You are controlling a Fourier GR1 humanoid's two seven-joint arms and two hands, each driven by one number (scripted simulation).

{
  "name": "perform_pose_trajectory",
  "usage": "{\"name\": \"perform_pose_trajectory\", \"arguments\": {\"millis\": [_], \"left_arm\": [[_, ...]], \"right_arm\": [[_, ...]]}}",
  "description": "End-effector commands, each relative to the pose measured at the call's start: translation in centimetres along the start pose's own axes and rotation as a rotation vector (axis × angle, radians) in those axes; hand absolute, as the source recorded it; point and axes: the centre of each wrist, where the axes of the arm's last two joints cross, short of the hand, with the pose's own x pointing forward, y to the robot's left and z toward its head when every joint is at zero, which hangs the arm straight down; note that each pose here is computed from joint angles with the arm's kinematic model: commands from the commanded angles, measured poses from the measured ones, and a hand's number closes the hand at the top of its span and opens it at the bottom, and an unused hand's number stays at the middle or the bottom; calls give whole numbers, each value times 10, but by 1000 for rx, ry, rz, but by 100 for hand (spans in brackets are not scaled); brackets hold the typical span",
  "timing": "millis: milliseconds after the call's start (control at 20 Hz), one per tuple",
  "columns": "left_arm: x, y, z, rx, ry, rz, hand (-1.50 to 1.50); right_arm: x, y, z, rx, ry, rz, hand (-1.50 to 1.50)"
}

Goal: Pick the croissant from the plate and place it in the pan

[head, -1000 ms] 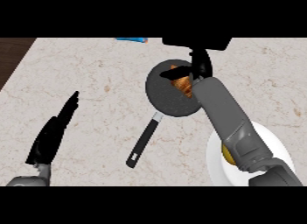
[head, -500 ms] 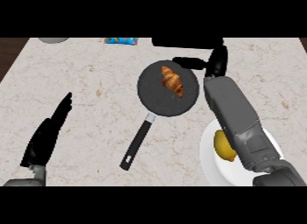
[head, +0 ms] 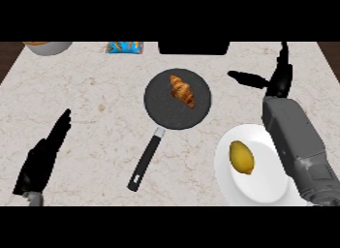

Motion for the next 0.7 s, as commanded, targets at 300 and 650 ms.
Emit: {"name": "perform_pose_trajectory", "arguments": {"millis": [300, 650], "left_arm": [[-26, -1, 10, 22, 19, 0, 0], [8, 6, 15, 26, 15, 4, 0]], "right_arm": [[-58, -124, -9, 32, -30, 51, -150], [-45, -174, -8, 70, -8, 57, -150]]}}
